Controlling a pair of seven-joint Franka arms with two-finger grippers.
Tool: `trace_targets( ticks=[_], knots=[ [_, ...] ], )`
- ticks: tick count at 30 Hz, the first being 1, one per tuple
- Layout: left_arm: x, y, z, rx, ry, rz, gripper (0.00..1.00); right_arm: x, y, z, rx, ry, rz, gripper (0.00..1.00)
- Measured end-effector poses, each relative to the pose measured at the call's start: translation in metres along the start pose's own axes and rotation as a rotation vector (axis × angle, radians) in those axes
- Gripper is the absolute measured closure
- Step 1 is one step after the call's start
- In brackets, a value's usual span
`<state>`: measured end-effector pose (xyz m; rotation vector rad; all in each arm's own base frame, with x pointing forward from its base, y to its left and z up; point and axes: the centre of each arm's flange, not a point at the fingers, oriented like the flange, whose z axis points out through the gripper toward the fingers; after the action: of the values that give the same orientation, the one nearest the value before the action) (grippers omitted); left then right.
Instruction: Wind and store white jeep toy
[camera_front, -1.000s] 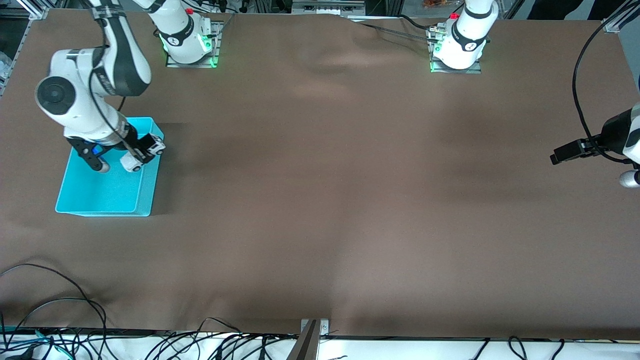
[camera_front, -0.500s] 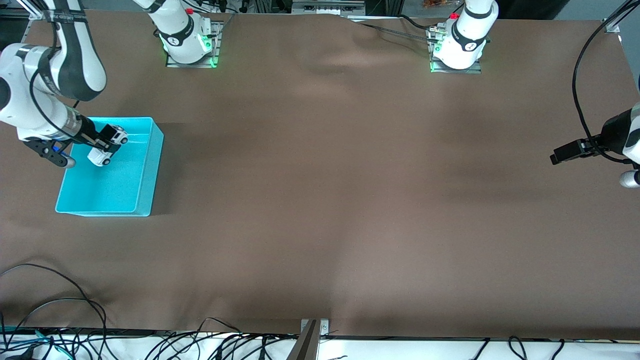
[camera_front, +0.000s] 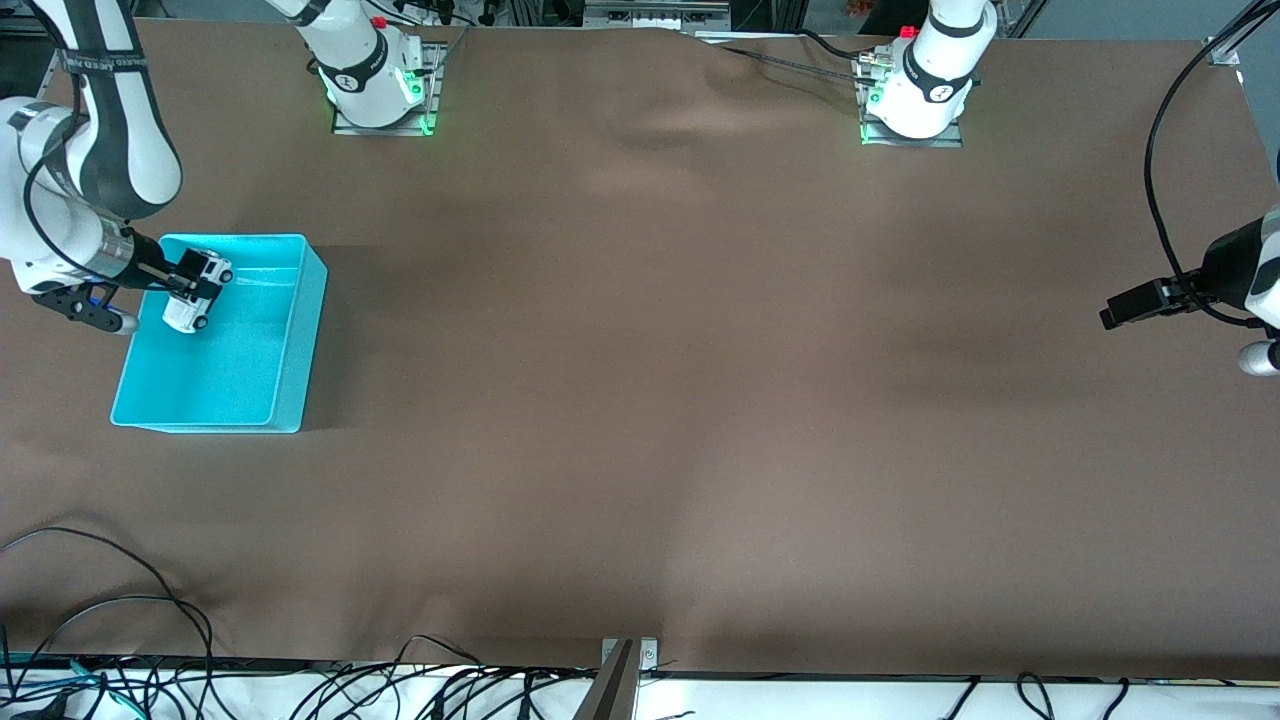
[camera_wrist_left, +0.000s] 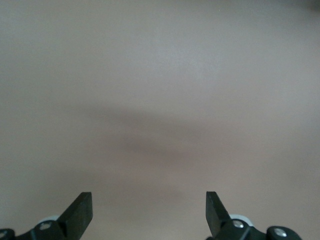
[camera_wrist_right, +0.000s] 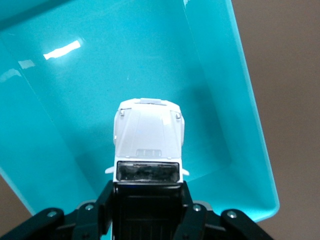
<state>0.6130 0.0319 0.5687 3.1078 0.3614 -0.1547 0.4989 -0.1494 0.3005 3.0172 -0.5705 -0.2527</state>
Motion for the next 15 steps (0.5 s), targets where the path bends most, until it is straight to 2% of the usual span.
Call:
trace_targets(
  ticks=[15],
  knots=[
    [0.0, 0.0, 0.0, 0.0, 0.0, 0.0, 0.0, 0.017, -0.005, 0.061, -0.046, -0.017, -0.08, 0.48]
  ],
)
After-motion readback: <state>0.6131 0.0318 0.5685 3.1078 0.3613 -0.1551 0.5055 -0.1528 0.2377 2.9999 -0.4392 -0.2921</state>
